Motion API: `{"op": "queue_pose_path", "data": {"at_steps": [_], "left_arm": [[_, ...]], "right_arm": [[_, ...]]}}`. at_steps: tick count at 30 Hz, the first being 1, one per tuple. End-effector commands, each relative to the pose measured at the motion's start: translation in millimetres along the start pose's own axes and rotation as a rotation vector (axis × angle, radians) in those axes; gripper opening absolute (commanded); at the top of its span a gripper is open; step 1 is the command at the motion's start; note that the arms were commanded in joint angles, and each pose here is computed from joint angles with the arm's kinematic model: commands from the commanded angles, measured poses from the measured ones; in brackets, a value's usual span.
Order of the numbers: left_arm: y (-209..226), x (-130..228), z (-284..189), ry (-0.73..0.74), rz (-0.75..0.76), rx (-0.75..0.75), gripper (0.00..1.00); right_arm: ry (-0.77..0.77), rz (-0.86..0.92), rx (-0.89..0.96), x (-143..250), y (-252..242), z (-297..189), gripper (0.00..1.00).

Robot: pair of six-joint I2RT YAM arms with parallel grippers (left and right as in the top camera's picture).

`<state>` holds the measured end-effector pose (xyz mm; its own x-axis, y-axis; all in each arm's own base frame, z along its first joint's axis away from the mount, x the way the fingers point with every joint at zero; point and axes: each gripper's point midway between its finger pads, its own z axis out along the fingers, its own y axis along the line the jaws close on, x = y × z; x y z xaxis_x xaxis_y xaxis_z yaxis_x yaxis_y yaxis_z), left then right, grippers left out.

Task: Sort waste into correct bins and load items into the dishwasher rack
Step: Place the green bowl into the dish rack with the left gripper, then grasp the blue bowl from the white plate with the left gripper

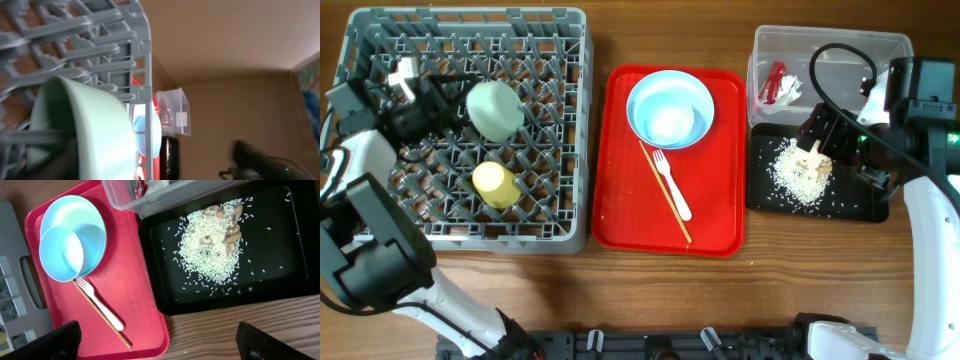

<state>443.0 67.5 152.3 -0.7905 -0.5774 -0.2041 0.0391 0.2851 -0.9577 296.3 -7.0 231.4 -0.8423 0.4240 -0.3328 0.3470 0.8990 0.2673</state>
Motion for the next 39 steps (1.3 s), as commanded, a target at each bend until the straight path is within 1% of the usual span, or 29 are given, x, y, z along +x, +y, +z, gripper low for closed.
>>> {"op": "queue_pose_path", "data": {"at_steps": [1,2,4,8,12,16,20,24,27,29,31,34,36,39], "left_arm": [[8,-6,-17,-0.035,-0.039,-0.015,1.00],[13,-7,-20,-0.048,-0.059,-0.043,1.00],[28,-9,-32,-0.091,-0.103,-0.153,1.00],[22,-10,-44,-0.127,-0.050,-0.246,1.00],[-14,-18,-57,-0.193,0.061,-0.311,1.00],[-70,-10,-50,-0.215,0.215,-0.329,1.00],[-109,14,-13,-0.183,0.349,-0.389,1.00],[-123,48,39,-0.113,0.405,-0.466,1.00],[-143,73,75,-0.046,0.470,-0.507,1.00],[-154,82,96,-0.036,0.528,-0.560,1.00],[-163,95,124,-0.035,0.617,-0.602,1.00],[-168,112,155,-0.021,0.696,-0.592,1.00],[-165,132,189,0.020,0.779,-0.570,1.00],[-151,164,234,0.081,0.838,-0.548,1.00]], "right_arm": [[0.004,-0.011,-0.008,-1,1,0,1.00],[0.004,-0.011,-0.008,-1,1,0,1.00],[0.004,-0.011,-0.007,-1,1,0,1.00],[0.004,-0.012,-0.008,-1,1,0,1.00],[0.004,-0.015,-0.008,-1,1,0,1.00],[0.004,-0.015,-0.008,-1,1,0,1.00],[0.004,-0.014,-0.007,-1,1,0,1.00],[0.012,-0.012,0.016,1,-3,0,1.00],[0.010,0.011,0.046,0,-14,-3,1.00],[0.007,0.041,0.057,-2,-22,-4,1.00],[0.003,0.067,0.068,-4,-30,-5,1.00],[0.005,0.089,0.077,-4,-37,-6,1.00],[0.006,0.111,0.087,-4,-43,-7,1.00],[0.008,0.126,0.093,-4,-48,-8,1.00]]}}
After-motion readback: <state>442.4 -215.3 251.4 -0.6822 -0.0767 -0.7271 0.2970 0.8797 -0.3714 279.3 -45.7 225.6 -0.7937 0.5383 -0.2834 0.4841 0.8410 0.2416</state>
